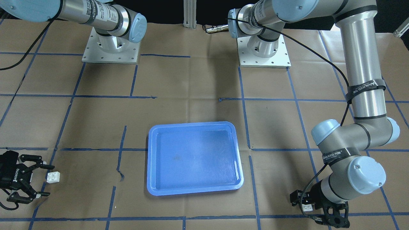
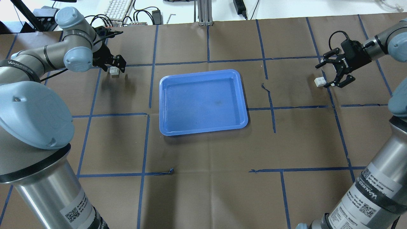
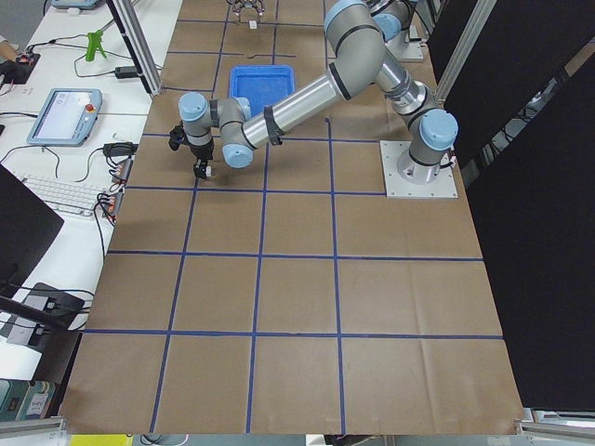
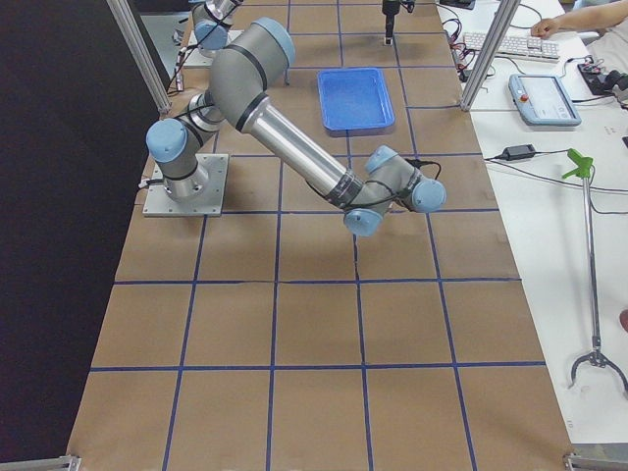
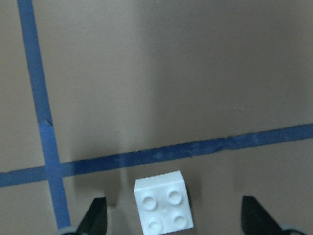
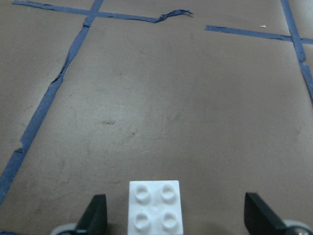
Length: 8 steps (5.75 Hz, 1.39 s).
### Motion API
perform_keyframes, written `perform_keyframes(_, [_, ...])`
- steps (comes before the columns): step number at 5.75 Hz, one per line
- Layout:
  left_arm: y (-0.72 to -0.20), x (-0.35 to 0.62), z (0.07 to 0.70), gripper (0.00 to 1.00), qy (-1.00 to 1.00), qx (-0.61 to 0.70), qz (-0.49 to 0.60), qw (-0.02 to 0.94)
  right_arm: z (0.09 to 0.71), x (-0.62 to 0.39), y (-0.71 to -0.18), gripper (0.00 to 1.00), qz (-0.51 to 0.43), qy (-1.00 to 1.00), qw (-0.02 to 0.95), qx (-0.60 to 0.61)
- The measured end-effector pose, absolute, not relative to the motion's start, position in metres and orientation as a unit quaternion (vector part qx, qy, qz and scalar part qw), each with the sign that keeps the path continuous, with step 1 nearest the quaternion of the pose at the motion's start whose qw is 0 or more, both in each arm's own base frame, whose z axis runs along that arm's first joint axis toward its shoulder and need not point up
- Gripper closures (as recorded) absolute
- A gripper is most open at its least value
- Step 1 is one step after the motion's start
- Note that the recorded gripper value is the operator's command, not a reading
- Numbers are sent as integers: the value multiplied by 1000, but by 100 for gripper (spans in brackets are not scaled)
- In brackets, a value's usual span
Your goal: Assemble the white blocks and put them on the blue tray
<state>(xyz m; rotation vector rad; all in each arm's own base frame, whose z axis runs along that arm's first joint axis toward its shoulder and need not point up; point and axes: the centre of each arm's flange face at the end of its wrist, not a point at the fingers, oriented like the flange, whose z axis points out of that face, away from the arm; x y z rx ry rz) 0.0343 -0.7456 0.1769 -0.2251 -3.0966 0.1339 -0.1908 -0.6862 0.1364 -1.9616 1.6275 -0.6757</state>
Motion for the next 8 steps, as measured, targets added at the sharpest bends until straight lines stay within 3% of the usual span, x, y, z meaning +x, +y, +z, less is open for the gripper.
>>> perform_keyframes(1, [-745, 34, 176, 81, -996, -73, 40, 17, 129, -191, -685, 0, -246, 596, 256, -720])
perform_keyframes(2, [-746, 35, 179, 88, -995, -89, 43, 15, 130, -191, -684, 7, -245, 596, 257, -720])
perform_keyframes(4, [-749, 32, 198, 89, -979, -192, 62, 2, 136, -191, -685, 49, -248, 599, 255, -717])
perform_keyframes(5, [-745, 8, 218, 89, -965, -254, 71, -2, 138, -192, -686, 63, -249, 599, 253, -717])
perform_keyframes(7, [-713, -118, 254, 84, -915, -396, 71, 0, 142, -193, -689, 81, -252, 598, 246, -720])
perform_keyframes(8, [-683, -189, 255, 84, -875, -479, 63, 4, 148, -193, -690, 81, -253, 598, 240, -722])
